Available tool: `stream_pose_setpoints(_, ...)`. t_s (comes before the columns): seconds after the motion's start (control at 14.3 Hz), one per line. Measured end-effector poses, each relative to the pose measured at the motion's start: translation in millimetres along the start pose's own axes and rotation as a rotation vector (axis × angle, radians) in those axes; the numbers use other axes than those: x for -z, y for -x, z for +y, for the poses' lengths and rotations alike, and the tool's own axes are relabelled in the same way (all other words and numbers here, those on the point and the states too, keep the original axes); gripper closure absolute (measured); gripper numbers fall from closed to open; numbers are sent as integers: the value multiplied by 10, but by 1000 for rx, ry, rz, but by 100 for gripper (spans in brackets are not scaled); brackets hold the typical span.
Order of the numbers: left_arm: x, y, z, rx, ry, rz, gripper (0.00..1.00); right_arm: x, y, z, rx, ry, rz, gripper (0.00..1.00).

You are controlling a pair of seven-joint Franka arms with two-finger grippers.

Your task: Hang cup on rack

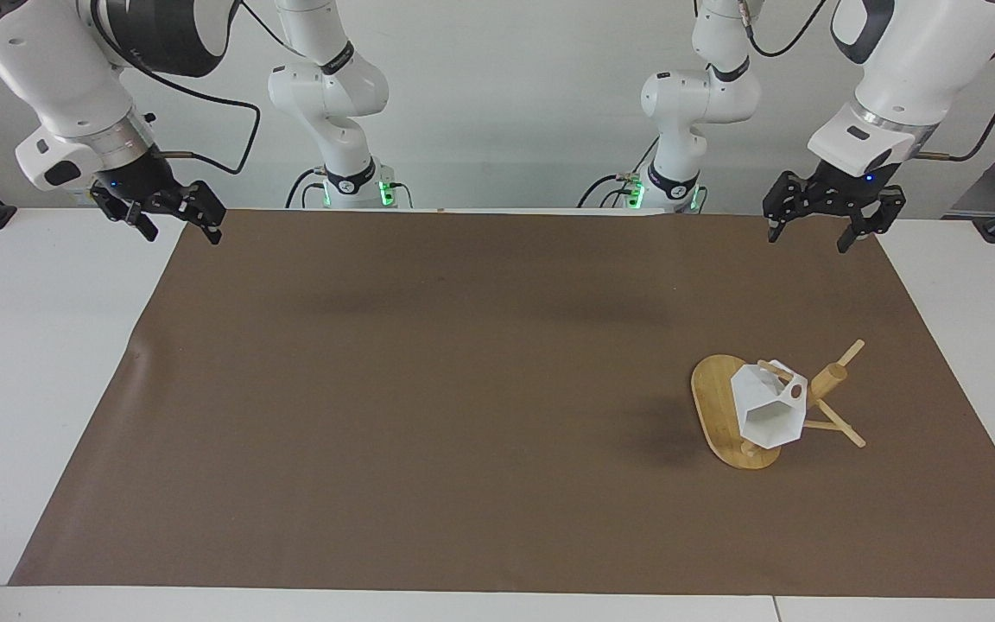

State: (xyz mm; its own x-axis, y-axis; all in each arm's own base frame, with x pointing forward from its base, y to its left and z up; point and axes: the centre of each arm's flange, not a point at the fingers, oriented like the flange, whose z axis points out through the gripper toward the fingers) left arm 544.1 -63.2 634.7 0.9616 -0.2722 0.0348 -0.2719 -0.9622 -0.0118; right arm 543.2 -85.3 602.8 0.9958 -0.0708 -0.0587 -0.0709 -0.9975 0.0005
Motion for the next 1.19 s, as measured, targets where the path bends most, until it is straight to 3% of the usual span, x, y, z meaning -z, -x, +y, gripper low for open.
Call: stream_pose_setpoints(1.19, -7, 21, -118, 107, -8, -3, 0, 0, -2, -20, 4, 0, 0, 0)
